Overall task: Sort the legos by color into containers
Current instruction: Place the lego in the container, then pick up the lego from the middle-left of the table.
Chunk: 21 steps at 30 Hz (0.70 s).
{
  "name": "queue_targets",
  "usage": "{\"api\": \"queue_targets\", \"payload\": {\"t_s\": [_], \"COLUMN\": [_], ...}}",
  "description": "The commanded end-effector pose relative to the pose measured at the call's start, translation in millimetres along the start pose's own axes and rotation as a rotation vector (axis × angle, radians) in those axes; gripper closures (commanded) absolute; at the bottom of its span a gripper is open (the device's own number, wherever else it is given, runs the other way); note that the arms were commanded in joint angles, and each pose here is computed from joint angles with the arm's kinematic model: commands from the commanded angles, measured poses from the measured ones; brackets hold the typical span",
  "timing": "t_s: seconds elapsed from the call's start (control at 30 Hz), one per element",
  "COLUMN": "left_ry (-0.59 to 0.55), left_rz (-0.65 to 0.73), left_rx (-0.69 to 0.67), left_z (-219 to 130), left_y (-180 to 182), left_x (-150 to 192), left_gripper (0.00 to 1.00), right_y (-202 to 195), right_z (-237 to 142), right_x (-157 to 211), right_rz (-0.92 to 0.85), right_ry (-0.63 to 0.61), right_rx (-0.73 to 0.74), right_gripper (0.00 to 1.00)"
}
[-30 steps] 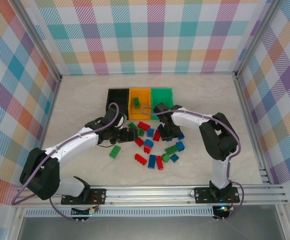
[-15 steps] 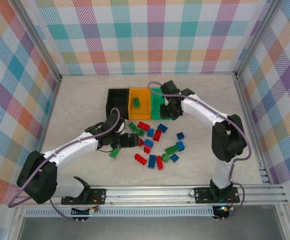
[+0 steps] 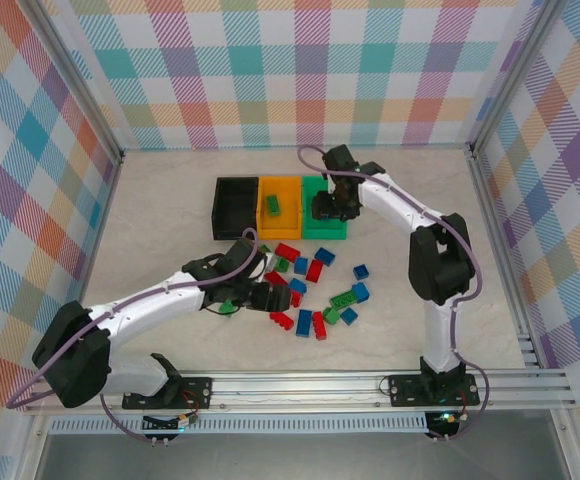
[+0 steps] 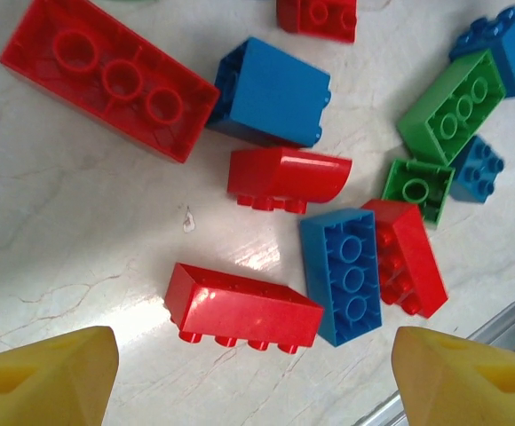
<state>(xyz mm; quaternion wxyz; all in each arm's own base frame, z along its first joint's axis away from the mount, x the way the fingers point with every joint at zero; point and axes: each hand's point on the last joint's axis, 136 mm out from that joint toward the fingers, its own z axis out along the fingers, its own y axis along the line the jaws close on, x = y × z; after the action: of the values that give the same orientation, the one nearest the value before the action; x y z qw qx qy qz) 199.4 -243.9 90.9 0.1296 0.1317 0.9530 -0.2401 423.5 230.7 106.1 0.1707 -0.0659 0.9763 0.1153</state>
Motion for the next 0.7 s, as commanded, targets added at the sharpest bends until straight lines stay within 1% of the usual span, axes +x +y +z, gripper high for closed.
{"api": "queue_targets", "payload": {"t_s": [0.0,0.1,0.2,0.3,0.47,0.57,0.67], "left_ry": [0.049,0.097,0.142,0.152,0.151,0.152,0.178], "left_rz": [0.084,0.122,0.120,0.099,0.053,0.048,0.057], "left_rx": [-0.034,-0.073,-0.082,-0.100,-0.114,-0.115,-0.162], "left_z": [4.2,11.8,18.9,26.8,36.3,41.1,45.4], "left_y": [-3.9,-3.5,-3.9,0.4,2.3,0.0,4.6], "left_x": [7.3,14.3,21.2,26.3,24.2,21.3,23.9], "left_gripper": [0.21,0.21,0.23,0.23,0.23,0.23,0.23], "right_y": [4.0,-5.6,-16.2,-24.3,-27.9,-26.8,-25.6], "right_z": [-22.8,-29.8,-36.3,-40.5,-41.3,-40.2,-39.5], "right_x": [13.5,33.2,50.3,64.6,77.1,77.8,77.4], "right_rz": [0.008,0.016,0.023,0.031,0.046,0.052,0.055], "right_ry": [-0.023,-0.022,-0.023,-0.022,-0.019,-0.020,-0.022], "right_rx": [-0.036,-0.021,0.004,0.025,0.021,0.012,0.006], "right_gripper": [0.44,0.43,0.43,0.43,0.43,0.43,0.43]}}
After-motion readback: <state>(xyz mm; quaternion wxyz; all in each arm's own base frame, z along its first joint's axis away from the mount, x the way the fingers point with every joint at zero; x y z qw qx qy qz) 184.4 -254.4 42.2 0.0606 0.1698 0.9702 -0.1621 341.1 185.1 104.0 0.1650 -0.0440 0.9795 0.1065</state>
